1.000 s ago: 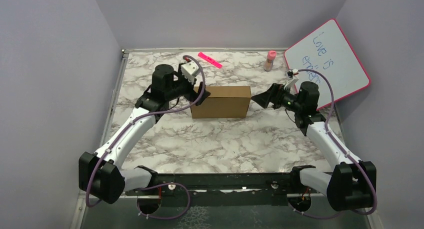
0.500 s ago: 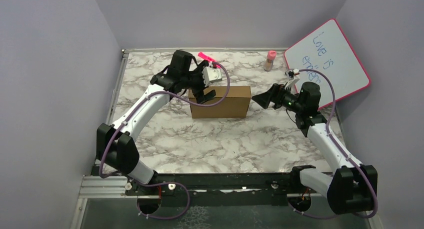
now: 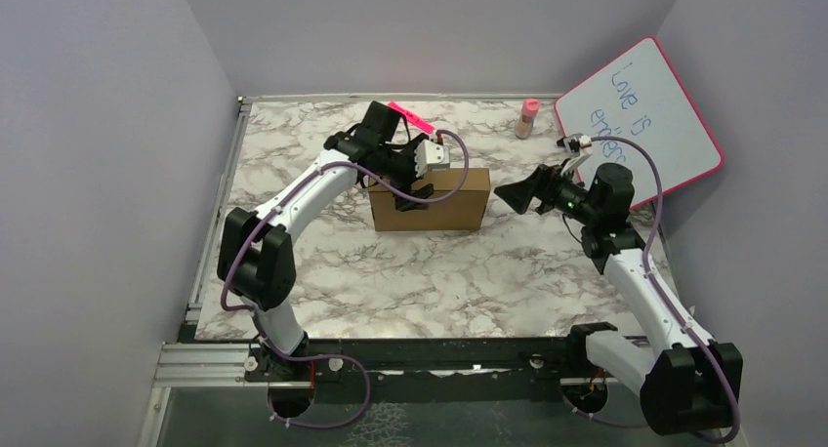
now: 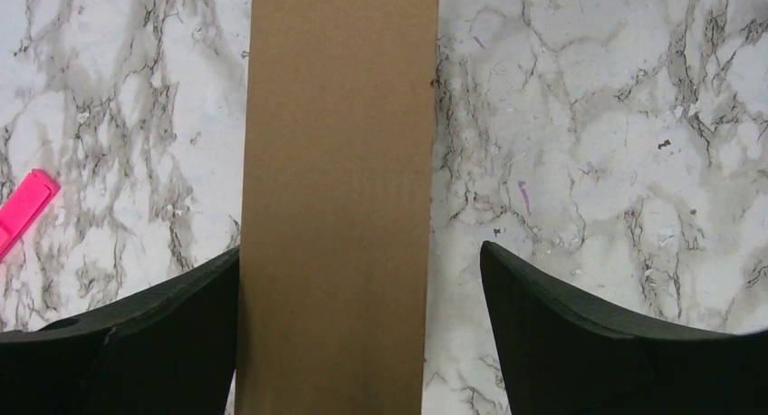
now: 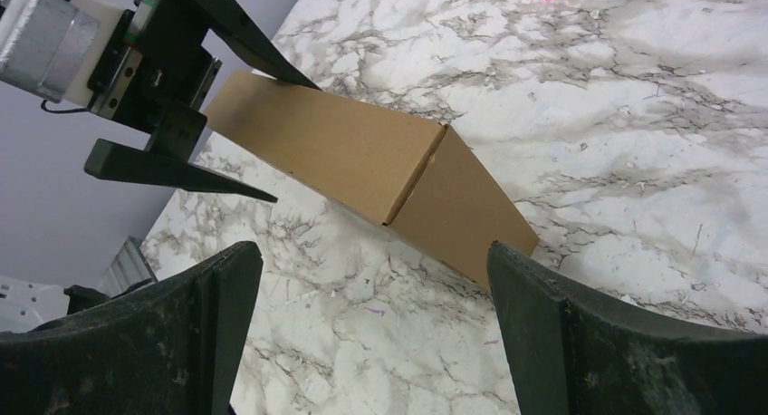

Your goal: Fold the paper box

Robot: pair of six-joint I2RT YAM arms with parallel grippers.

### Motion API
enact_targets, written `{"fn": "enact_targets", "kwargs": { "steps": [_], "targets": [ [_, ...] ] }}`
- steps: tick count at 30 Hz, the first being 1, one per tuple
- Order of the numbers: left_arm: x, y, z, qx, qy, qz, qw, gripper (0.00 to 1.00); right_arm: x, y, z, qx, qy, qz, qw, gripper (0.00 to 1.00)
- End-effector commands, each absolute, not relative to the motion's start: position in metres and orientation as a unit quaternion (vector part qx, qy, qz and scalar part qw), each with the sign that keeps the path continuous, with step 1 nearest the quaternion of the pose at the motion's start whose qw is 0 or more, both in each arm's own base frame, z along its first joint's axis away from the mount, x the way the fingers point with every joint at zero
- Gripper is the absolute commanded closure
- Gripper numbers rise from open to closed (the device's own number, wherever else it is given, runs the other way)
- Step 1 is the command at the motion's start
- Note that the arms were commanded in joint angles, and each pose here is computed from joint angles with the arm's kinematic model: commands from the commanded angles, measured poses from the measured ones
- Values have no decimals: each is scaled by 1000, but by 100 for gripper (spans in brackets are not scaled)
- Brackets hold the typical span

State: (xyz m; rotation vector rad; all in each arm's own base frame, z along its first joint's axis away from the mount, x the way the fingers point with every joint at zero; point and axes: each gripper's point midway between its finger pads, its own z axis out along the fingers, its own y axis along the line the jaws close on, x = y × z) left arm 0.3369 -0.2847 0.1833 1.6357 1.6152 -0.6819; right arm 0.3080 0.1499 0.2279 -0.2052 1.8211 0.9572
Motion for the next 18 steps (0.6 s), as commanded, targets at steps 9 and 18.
{"fn": "enact_targets", "kwargs": {
  "steps": [9, 18],
  "targets": [
    [343, -296, 211, 646, 617, -233, 385, 39, 302, 146, 237, -85, 755, 382, 526, 1],
    [343, -283, 230, 636, 626, -152, 424, 50, 298, 146, 239, -86, 755, 380, 527, 1]
  ]
}}
